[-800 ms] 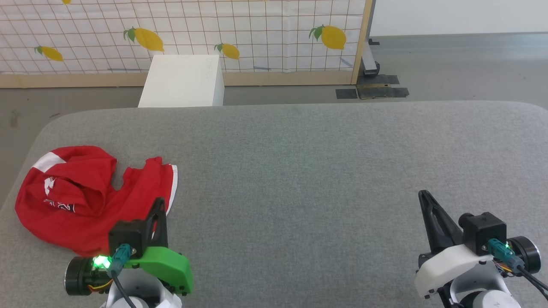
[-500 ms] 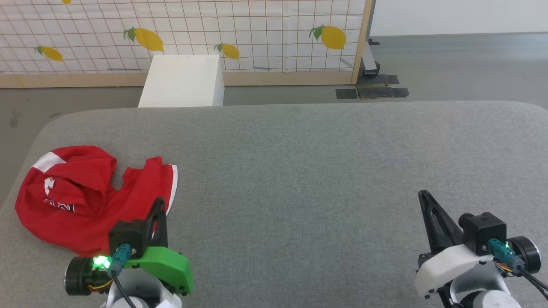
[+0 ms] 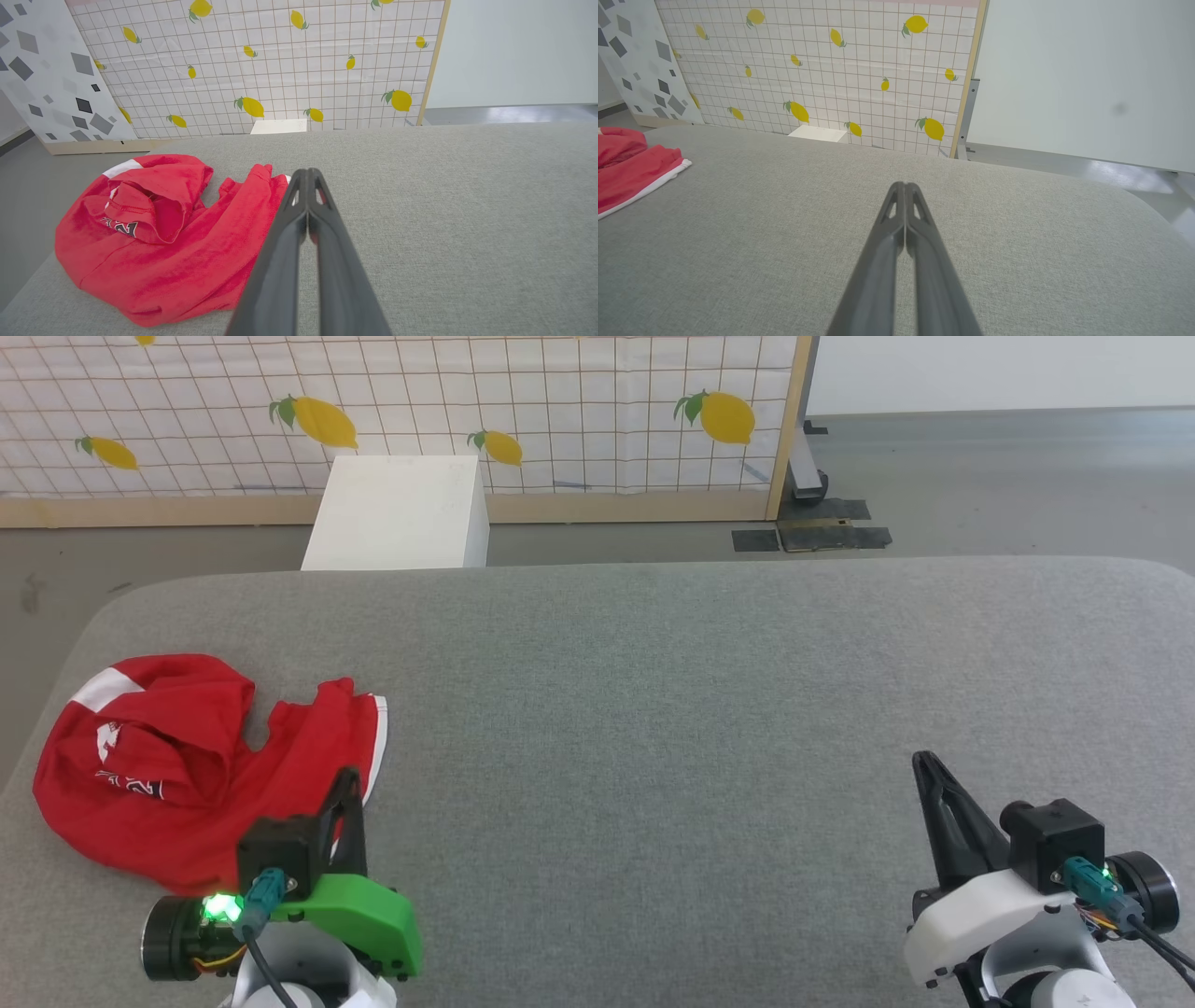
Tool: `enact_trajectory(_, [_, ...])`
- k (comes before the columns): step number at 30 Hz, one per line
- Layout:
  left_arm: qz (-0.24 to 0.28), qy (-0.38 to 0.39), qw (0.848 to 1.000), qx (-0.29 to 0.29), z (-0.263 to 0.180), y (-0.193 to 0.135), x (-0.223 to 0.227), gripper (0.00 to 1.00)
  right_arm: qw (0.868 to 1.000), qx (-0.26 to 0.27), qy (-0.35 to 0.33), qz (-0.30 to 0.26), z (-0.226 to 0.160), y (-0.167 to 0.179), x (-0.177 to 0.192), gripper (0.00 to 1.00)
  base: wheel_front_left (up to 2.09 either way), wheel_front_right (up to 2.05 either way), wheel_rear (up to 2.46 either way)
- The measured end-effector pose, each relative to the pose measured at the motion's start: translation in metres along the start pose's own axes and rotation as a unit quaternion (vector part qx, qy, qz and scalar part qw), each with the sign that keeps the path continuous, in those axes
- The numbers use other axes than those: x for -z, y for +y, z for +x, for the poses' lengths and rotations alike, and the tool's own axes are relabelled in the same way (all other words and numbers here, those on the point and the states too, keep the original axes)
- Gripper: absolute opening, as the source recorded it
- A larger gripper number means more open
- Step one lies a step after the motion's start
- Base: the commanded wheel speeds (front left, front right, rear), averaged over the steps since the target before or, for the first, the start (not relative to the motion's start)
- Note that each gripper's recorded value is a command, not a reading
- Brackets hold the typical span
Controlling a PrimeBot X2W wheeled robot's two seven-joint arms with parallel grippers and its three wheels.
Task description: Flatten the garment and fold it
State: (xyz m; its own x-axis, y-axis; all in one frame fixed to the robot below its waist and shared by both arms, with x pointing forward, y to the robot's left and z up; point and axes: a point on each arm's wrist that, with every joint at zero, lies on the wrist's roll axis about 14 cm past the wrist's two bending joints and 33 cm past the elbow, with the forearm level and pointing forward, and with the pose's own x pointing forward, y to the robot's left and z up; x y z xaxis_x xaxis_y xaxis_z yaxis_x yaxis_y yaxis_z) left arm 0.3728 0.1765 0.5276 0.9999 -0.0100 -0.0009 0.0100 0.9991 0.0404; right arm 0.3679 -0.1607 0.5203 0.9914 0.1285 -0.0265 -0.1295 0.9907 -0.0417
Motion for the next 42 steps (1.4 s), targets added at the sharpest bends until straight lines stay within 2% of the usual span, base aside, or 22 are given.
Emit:
enact_trajectory(23, [-0.016,-0.005,1.000,0.004,-0.002,-0.003,0.003,1.00,1.000,0.002,-0.007,0.012,-0.001,-0.001,0.002,1.00,0.00,0.00,0.00])
enact_trajectory(42, [-0.032,-0.014,0.999,-0.035,-0.016,0.021,0.005,1.00,0.999,-0.027,-0.016,0.031,0.009,0.017,0.004,1.00,0.00,0.00,0.00])
